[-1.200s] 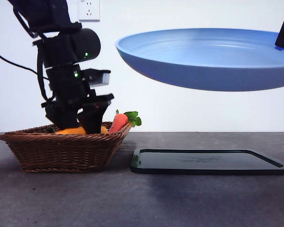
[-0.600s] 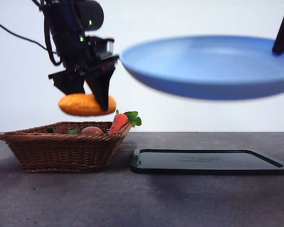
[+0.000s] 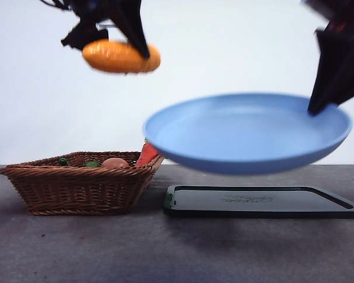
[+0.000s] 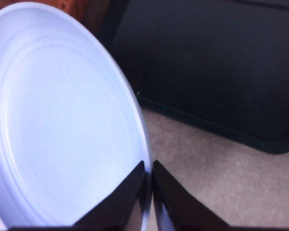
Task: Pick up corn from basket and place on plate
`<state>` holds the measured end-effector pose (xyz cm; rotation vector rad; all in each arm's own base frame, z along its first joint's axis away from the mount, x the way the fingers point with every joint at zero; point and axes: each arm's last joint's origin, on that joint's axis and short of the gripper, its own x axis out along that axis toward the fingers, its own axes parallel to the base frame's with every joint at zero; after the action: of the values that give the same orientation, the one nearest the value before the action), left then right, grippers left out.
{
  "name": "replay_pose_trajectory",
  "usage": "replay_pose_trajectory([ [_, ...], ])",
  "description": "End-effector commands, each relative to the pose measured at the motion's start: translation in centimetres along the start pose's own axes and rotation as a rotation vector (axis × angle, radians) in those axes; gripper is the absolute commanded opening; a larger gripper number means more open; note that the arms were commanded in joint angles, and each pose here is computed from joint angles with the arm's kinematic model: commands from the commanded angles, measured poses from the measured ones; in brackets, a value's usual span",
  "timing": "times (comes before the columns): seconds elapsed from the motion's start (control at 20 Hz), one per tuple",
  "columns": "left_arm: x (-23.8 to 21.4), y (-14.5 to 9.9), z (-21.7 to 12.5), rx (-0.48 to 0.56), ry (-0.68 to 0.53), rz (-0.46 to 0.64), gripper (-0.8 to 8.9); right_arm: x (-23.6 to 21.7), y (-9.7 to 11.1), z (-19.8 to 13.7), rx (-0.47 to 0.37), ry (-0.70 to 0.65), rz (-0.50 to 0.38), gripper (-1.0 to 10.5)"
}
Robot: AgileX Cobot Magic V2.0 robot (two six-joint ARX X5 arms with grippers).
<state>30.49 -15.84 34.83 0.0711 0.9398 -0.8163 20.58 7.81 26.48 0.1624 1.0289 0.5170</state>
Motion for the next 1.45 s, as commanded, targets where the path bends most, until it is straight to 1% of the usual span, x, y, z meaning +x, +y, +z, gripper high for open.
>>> replay_pose_trajectory([
  [0.05,-0.5,-1.2,0.4,0.011,-0.014,-0.079,2.41,1.5,-0.2,1.1,0.038,0.005,0.022,0.0],
  [0.15,-0.2,-2.2,0.3,0.043,0.002,-0.119,2.41,2.9,-0.5,1.7,0.065,0.011,0.074,0.0],
  [0.25,1.0,-3.0,0.1,0.095,0.032,-0.141,2.41,4.1,-0.7,2.3,0.102,0.005,0.099,0.0],
  [0.4,3.4,-4.0,0.0,0.143,0.085,-0.172,2.41,4.9,-1.1,2.7,0.146,0.006,0.144,0.0],
  [0.6,7.2,-4.7,-0.6,0.196,0.178,-0.207,2.42,4.6,-1.5,3.2,0.185,-0.014,0.163,0.0],
  [0.75,9.7,-5.0,-1.1,0.223,0.236,-0.216,2.42,4.1,-1.7,3.6,0.197,-0.019,0.156,0.0],
  [0.9,11.0,-5.3,-1.4,0.278,0.267,-0.19,2.47,4.1,-1.7,3.6,0.198,-0.013,0.173,0.0],
  [1.05,11.5,-5.9,-1.4,0.333,0.261,-0.158,2.51,4.1,-1.7,3.5,0.203,0.0,0.171,0.0],
  [1.2,11.6,-6.3,-1.4,0.363,0.254,-0.139,3.07,4.1,-1.6,3.4,0.203,0.008,0.193,0.0],
  [1.3,11.7,-6.7,-1.5,0.375,0.259,-0.128,3.44,4.1,-1.6,3.4,0.204,0.01,0.193,0.0],
  [1.45,11.8,-7.0,-1.5,0.382,0.263,-0.122,3.57,4.1,-1.6,3.4,0.204,0.011,0.192,0.0],
])
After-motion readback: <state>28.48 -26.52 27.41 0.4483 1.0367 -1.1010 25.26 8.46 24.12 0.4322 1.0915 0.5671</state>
